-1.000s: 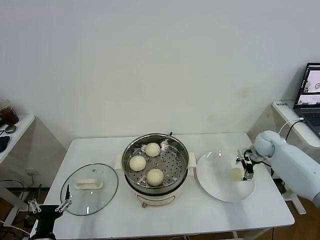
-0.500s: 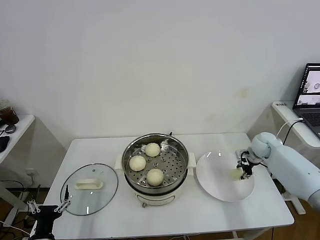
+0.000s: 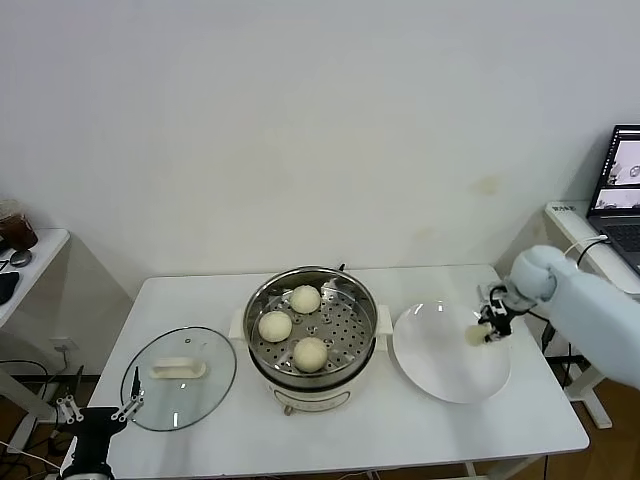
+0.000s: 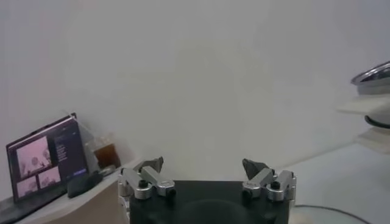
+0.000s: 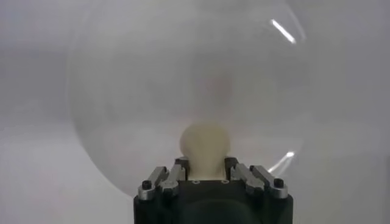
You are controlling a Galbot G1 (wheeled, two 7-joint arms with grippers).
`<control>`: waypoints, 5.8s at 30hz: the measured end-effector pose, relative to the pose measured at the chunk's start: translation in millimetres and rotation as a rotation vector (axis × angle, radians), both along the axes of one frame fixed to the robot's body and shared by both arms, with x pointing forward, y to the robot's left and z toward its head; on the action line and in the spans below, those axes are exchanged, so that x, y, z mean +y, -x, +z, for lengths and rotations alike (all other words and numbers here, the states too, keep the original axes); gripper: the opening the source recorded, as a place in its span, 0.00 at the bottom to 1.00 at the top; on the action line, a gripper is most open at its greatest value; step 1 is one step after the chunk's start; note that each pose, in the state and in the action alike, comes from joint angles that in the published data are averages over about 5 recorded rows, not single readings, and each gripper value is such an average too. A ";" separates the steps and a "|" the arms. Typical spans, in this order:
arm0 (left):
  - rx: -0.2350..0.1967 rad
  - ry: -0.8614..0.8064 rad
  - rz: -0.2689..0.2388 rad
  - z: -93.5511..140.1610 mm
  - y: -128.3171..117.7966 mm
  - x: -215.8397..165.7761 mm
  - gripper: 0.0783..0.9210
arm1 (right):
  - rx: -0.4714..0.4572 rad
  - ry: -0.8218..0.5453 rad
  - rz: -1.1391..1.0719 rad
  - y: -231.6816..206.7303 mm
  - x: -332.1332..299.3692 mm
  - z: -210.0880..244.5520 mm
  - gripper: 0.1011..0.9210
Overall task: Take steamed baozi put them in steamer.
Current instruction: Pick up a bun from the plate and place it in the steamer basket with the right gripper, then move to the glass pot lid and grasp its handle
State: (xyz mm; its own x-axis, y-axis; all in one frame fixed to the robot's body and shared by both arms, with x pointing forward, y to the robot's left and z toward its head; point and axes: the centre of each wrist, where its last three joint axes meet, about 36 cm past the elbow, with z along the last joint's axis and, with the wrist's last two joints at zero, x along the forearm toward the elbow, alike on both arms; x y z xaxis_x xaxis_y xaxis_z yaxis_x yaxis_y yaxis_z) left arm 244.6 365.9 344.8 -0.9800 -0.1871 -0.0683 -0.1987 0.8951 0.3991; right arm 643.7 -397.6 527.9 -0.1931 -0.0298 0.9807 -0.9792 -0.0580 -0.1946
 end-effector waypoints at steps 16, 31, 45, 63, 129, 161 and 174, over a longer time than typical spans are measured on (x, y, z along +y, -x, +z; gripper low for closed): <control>-0.005 -0.008 -0.020 3.2 -6.5 0.6 0.88 | -0.125 -0.193 0.210 -5.1 150.7 152.7 0.38; -0.015 -0.008 -0.011 8.6 -5.4 0.0 0.88 | -0.045 -0.195 0.234 19.5 292.9 126.5 0.39; -0.018 -0.007 -0.009 9.0 -5.8 -0.3 0.88 | -0.031 -0.115 0.193 17.4 316.9 66.3 0.39; -0.019 -0.010 -0.005 10.1 -4.2 0.3 0.88 | -0.049 -0.130 0.165 16.8 319.8 52.2 0.58; 0.133 -0.745 -0.124 -23.7 -15.7 14.9 0.88 | -1.100 -1.208 -0.867 337.0 26.1 -191.4 0.88; 0.173 -1.415 -0.346 -74.9 -104.2 74.1 0.88 | -1.065 -1.165 -1.016 377.6 31.8 -212.7 0.88; 0.189 -1.417 -0.349 -84.1 -132.1 78.0 0.71 | -1.043 -1.154 -1.016 381.9 36.8 -215.9 0.88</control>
State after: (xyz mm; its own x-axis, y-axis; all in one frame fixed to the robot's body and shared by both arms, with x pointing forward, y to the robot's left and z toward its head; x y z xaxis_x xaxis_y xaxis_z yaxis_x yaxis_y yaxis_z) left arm 376.7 443.9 260.7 -0.9755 0.1680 0.1423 0.0940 -0.2666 0.9592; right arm 261.9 -360.8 312.0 -0.9987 -0.0133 0.0492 -0.0219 0.9839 -0.1773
